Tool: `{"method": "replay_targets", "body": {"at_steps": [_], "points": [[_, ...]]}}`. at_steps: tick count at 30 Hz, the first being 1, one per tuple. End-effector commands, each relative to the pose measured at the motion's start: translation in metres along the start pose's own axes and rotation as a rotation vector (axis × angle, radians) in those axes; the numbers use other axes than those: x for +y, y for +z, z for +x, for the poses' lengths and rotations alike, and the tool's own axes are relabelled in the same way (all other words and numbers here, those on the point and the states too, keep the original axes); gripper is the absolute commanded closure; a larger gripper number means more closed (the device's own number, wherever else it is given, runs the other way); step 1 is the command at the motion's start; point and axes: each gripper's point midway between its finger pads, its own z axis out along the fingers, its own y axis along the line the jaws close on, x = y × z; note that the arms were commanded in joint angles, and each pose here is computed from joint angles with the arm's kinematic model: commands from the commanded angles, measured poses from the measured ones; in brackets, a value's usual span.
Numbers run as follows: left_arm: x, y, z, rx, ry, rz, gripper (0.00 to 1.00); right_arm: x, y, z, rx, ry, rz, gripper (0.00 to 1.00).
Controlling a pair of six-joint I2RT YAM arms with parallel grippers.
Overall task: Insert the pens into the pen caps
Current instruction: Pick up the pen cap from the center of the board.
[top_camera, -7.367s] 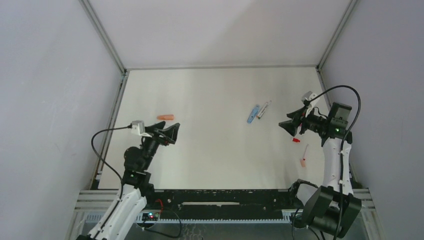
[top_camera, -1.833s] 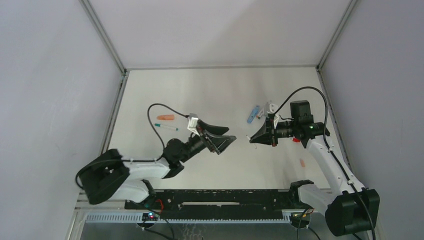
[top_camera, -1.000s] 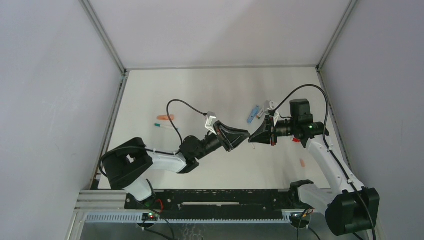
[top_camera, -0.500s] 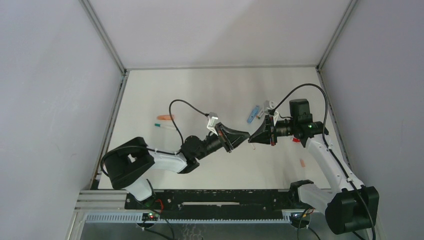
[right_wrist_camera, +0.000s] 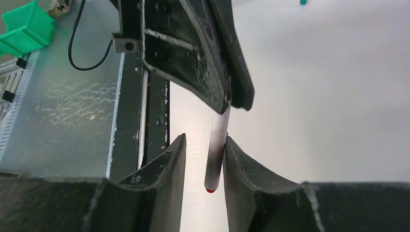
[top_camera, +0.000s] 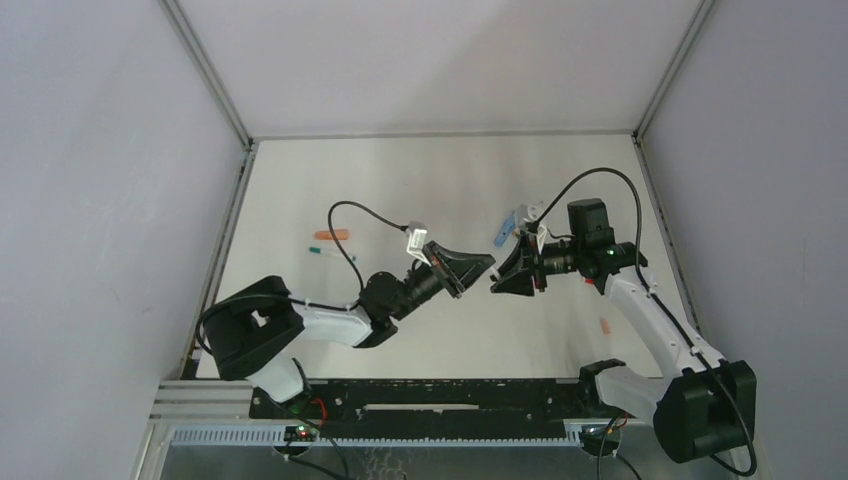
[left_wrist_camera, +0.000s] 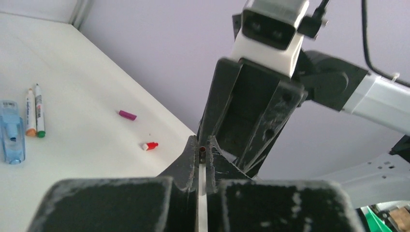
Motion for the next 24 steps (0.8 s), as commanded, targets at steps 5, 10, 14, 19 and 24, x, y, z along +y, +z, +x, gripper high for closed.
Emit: {"method": "replay_targets", "body": {"at_steps": [5,10,14,19,24], "points": [[-0.012,-0.004,-0.038,-0.137,-0.019,-0.005,1.0,0.002,0.013,0.003,0.019,-0.003,-0.036,0.78],[-0.009,-0.004,-0.035,-0.136,-0.039,-0.017,0.93,0.004,0.012,0.001,0.015,-0.011,-0.036,1.0],[-0.005,-0.009,-0.039,-0.154,-0.034,-0.038,0.66,0.001,0.01,0.002,0.018,-0.02,-0.016,1.0],[0.008,-0.034,-0.053,-0.192,0.026,-0.099,0.37,-0.017,-0.002,0.019,0.128,-0.087,0.097,1.0],[0.038,-0.071,-0.052,-0.116,0.123,-0.185,0.28,-0.048,-0.027,0.058,0.344,-0.136,0.253,1.0]]}}
